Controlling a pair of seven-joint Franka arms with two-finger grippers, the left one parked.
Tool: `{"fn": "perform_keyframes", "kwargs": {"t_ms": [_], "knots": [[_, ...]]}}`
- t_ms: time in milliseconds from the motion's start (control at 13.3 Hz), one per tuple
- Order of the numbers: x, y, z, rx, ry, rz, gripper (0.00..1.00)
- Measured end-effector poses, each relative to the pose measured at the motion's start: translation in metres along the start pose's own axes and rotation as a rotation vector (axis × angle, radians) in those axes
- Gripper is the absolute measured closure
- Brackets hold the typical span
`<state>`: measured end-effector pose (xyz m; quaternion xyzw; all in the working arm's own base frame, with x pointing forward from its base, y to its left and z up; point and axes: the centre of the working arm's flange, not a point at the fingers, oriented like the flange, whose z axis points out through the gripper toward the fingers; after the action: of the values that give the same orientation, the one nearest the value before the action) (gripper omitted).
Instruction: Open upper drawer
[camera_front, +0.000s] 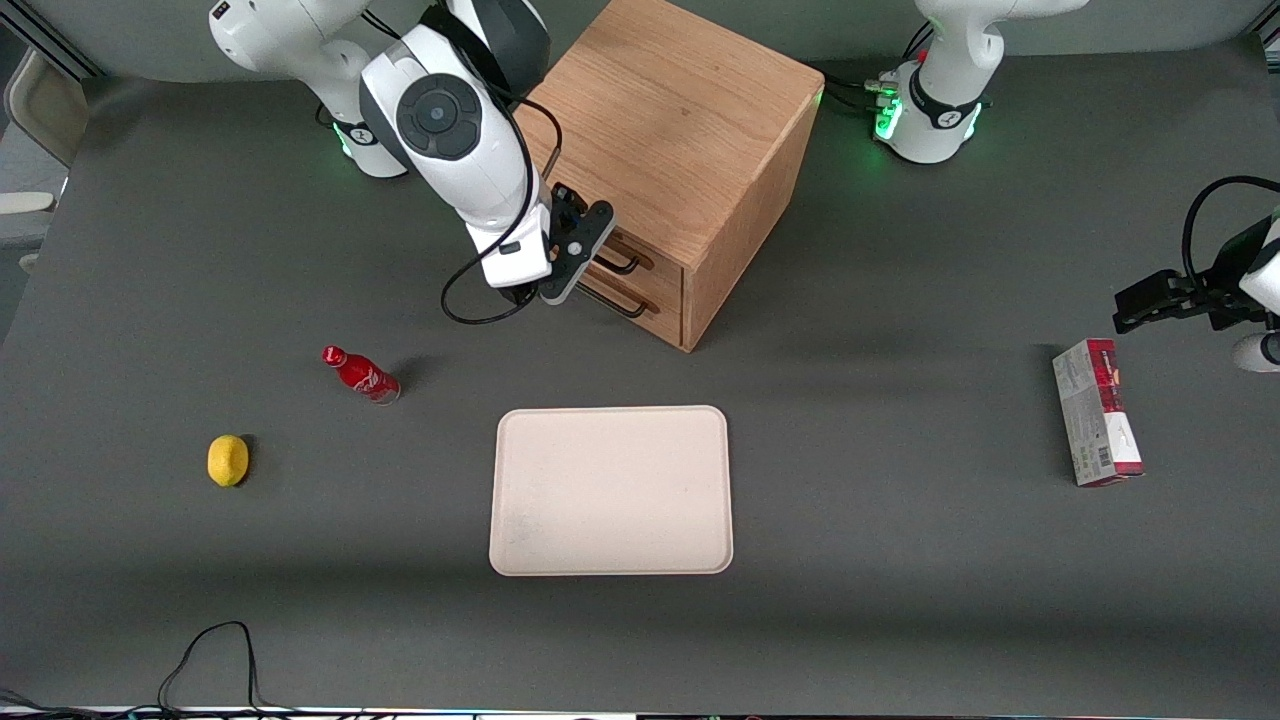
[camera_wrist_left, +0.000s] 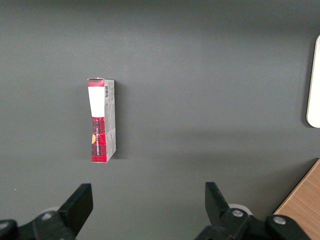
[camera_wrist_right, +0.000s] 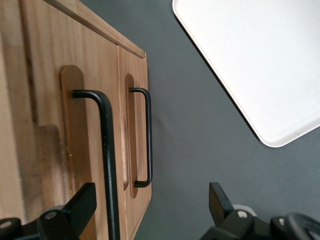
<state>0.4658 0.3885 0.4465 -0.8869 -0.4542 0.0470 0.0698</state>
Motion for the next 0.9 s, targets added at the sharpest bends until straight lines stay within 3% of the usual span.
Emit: {"fn": "perform_keyframes", "kwargs": {"t_ms": [602, 903], "knots": [[-0.002, 0.002, 0.019, -0.003, 0.007, 0.004, 0.0], [-0.001, -0.003, 0.019, 0.029, 0.016, 0.008, 0.0]]}}
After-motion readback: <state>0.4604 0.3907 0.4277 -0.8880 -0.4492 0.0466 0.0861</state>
